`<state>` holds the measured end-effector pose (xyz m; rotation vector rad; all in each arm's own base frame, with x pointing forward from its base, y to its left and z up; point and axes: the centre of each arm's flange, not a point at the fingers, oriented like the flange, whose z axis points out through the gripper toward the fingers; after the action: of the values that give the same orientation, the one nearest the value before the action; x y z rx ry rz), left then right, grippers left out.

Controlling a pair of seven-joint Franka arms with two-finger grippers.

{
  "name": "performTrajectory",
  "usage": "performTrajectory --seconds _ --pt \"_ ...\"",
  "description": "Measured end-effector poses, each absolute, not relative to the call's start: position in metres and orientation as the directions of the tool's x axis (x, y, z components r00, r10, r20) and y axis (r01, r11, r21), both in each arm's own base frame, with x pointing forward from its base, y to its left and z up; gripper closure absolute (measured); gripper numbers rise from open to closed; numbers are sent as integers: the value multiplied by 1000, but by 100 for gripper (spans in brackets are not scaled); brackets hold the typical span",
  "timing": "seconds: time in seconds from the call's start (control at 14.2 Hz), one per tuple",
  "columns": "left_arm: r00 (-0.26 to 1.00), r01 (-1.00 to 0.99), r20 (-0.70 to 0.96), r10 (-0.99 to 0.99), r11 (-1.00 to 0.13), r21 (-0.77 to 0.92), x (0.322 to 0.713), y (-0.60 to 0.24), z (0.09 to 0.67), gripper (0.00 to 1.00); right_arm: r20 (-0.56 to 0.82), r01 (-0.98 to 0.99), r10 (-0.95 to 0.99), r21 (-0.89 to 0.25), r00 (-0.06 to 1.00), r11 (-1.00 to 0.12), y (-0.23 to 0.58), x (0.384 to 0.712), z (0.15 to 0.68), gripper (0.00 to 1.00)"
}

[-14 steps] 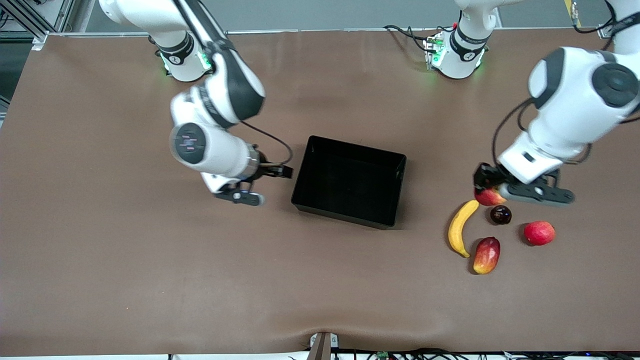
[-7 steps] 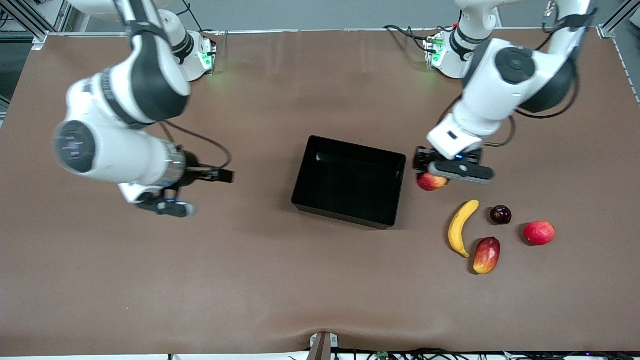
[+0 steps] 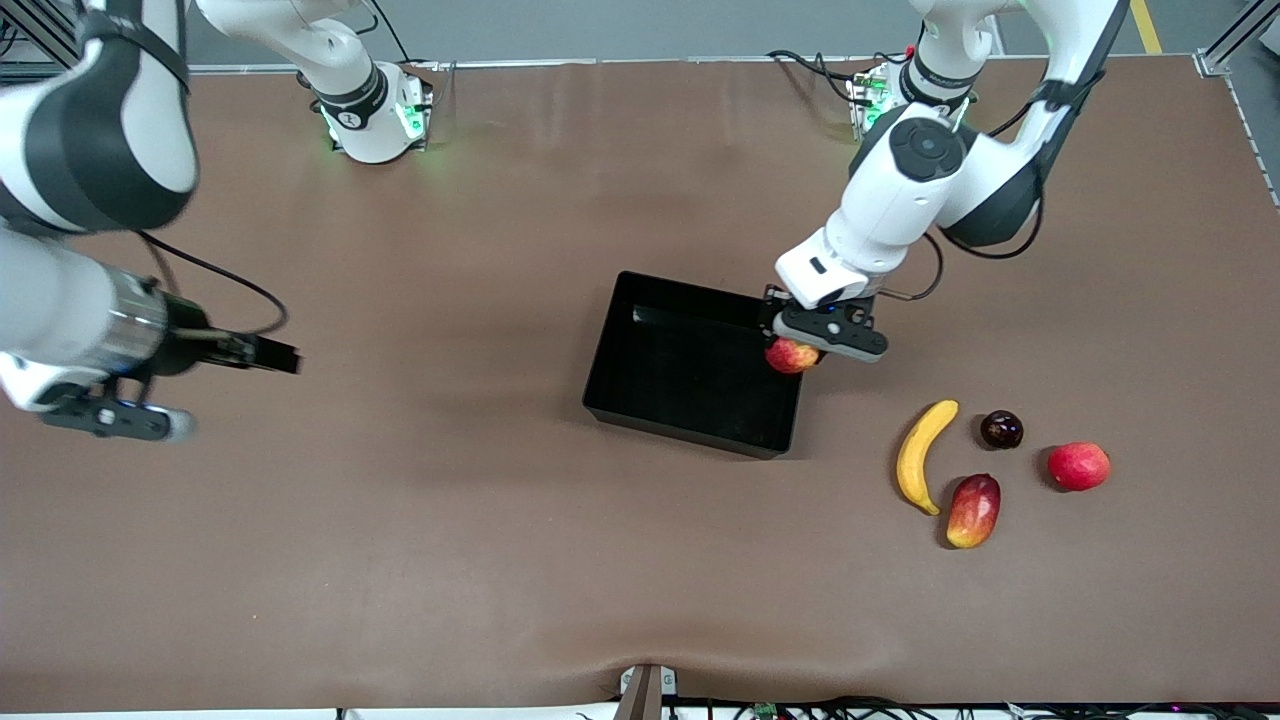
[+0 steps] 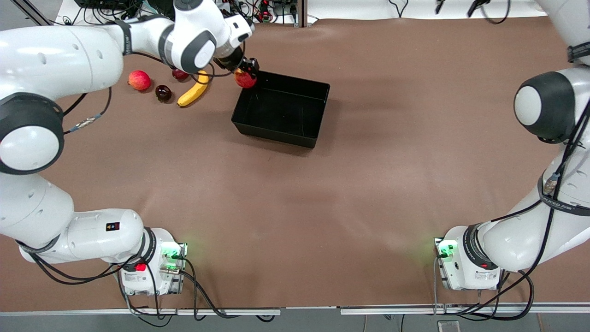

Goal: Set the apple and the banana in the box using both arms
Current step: 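Carry the apple over the black box with the left gripper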

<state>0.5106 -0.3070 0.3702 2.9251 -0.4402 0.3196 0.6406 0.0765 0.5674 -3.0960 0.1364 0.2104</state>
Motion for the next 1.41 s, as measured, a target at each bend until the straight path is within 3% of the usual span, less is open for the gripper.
performTrajectory --seconds 0.78,1.27,1.41 --pt "930 -310 215 -298 -951 21 490 -338 271 32 -76 -11 -6 -62 997 -998 -51 631 597 0" --pt "939 -286 205 -275 -958 25 476 -360 248 32 -3 32 32 -38 999 -999 -63 569 597 0" --pt "943 -286 186 -276 -958 31 473 -361 239 32 22 28 27 -42 999 -999 -67 564 605 0"
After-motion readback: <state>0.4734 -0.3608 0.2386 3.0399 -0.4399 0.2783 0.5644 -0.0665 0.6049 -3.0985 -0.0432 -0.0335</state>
